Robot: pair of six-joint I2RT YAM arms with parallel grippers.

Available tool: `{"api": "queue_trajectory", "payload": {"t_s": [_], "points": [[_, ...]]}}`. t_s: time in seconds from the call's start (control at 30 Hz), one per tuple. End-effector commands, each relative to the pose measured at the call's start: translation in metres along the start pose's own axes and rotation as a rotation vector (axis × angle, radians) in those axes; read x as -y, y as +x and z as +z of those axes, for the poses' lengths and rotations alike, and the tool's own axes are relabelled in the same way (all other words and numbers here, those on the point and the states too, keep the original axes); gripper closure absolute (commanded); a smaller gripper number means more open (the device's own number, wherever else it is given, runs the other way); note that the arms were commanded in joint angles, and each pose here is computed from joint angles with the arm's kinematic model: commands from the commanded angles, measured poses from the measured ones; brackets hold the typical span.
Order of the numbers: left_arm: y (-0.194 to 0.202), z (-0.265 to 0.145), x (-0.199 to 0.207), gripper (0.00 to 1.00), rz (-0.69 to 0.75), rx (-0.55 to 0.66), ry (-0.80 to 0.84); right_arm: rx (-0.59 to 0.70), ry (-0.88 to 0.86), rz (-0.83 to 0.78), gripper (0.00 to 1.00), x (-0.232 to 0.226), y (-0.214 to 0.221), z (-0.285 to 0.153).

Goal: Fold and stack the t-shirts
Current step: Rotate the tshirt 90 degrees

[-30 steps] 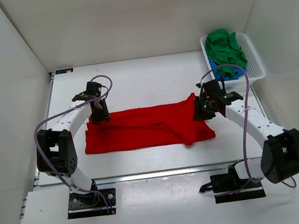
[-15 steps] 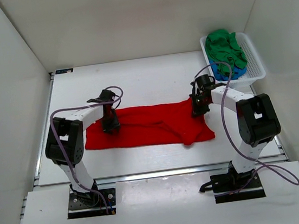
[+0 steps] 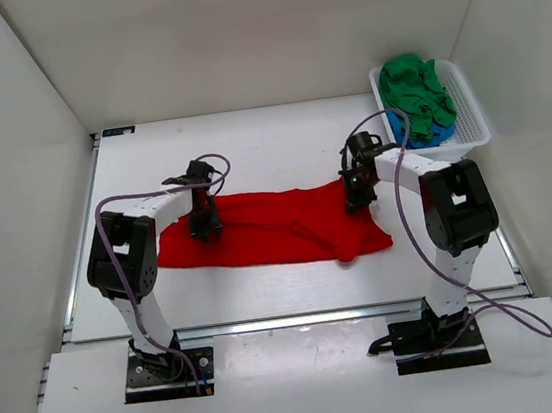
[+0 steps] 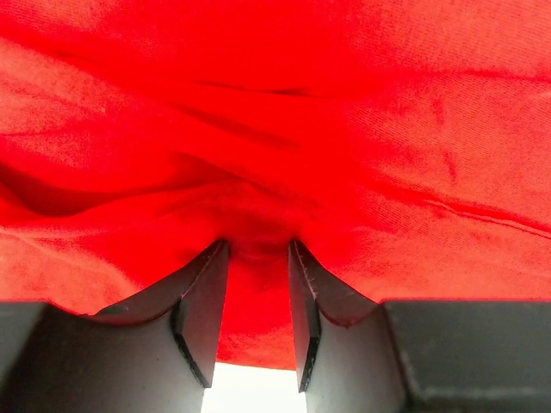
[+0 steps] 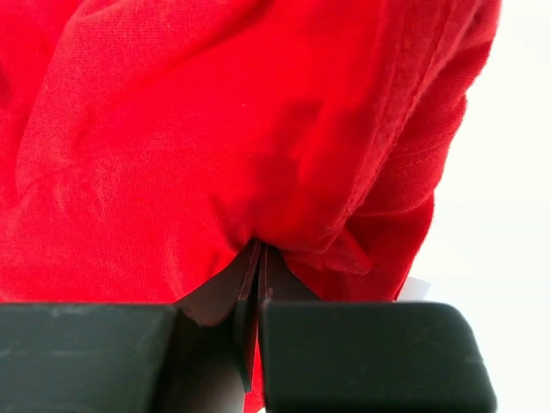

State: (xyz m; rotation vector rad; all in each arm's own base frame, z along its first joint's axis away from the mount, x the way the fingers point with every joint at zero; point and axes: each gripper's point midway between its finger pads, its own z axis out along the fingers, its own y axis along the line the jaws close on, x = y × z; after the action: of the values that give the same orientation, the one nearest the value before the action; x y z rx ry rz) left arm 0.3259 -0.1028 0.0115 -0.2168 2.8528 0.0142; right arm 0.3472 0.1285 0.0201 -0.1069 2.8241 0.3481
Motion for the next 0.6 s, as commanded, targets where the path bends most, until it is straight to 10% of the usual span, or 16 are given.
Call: {"api": "queue_trajectory", "payload": {"t_s": [0.0, 0.57], "points": [[0.015, 0.013, 0.000, 0.55, 0.032, -0.081, -0.016, -0.062, 0.078, -0.059, 1.00, 0.008, 0.008, 0.023], [0.140, -0.026, 0.053, 0.63, 0.125, -0.194, 0.189, 0.064, 0.035, -0.148, 1.00, -0.035, -0.181, 0.048]]}}
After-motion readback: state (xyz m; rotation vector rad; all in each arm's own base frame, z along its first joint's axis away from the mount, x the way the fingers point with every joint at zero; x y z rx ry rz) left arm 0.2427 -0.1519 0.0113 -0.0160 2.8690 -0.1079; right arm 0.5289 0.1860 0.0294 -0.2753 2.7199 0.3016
